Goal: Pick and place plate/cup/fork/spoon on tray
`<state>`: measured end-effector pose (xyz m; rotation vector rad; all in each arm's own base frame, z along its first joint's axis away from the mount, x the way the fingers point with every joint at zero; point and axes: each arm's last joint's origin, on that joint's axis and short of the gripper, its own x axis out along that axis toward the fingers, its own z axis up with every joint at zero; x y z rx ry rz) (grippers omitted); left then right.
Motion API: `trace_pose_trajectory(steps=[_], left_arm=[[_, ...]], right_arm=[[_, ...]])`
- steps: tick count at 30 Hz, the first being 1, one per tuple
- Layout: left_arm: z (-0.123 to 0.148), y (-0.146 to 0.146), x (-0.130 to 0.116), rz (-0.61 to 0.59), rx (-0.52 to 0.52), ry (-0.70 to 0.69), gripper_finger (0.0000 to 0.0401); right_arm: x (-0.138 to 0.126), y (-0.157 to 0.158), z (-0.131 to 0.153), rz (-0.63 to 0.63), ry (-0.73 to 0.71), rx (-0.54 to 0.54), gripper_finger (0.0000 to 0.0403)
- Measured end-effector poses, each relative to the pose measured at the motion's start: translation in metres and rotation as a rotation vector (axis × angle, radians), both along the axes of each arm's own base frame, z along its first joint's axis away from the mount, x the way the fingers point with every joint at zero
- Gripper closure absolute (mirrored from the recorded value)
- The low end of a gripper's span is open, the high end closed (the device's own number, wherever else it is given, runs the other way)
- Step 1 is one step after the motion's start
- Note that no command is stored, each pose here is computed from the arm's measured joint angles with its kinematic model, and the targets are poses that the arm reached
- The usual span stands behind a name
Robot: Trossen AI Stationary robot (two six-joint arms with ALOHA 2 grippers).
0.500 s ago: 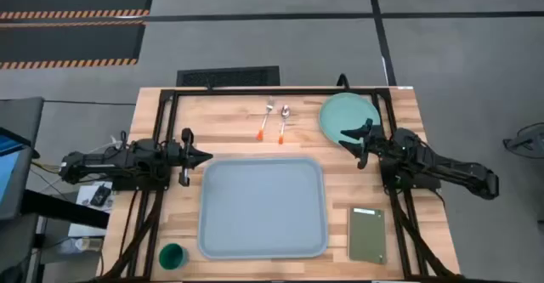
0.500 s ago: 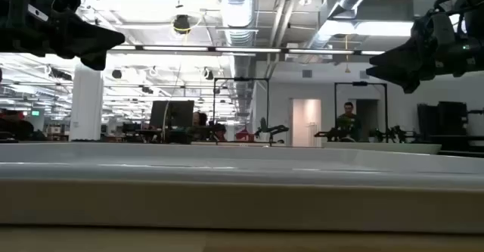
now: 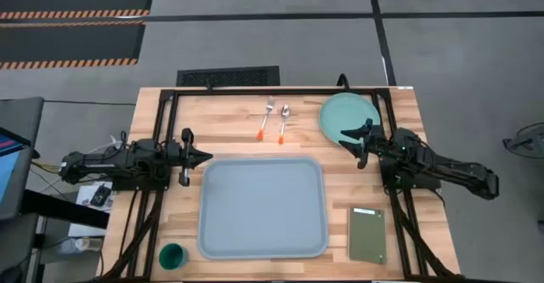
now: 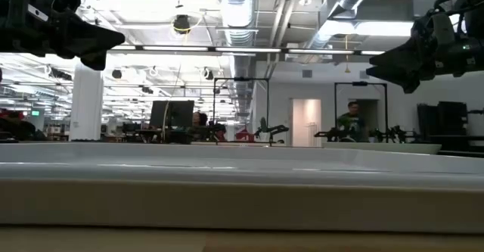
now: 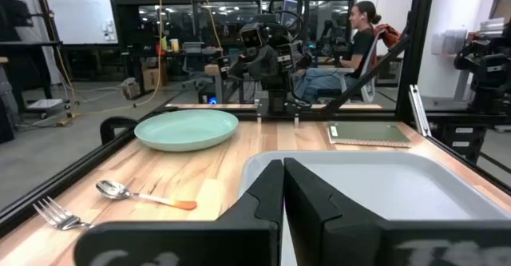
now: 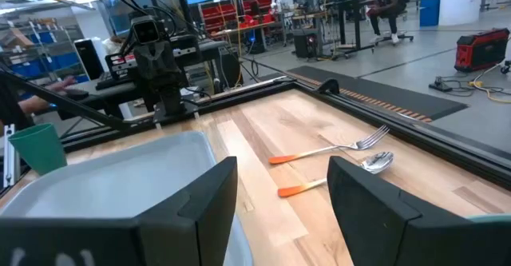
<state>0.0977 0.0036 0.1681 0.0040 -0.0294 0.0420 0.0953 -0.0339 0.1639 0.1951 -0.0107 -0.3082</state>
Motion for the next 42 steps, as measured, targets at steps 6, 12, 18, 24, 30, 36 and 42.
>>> trace_pose_trajectory(steps=[6,12,18,24,30,36,42], left_arm=[[-0.0001,0.0000,0.0000,0.001,0.000,0.000,0.0401],[0.0001,0.0000,0.0000,0.000,0.000,0.000,0.0401],[0.0001,0.0000,0.0000,0.000,0.000,0.000,0.0401],[0.0000,0.0000,0.0000,0.000,0.000,0.000,0.0401],[-0.0001,0.0000,0.0000,0.000,0.000,0.000,0.0401],[0.0000,0.0001,0.0000,0.006,0.031,0.001,0.0401],[0.0004,0.0010,-0.0001,0.042,0.243,0.011,0.0401]], right_arm=[[0.0000,0.0000,0.0001,0.000,-0.001,0.000,0.0182],[0.0000,0.0000,-0.0001,0.000,0.000,0.000,0.0182],[0.0000,0.0000,-0.0001,0.000,0.000,0.000,0.0182],[0.0000,-0.0001,0.0000,0.000,0.032,-0.102,0.0182],[-0.0001,-0.0001,0.0001,0.001,0.052,-0.165,0.0182],[0.0000,-0.0001,-0.0001,0.001,0.053,-0.166,0.0182],[0.0000,-0.0001,0.0000,0.001,0.053,-0.167,0.0182]])
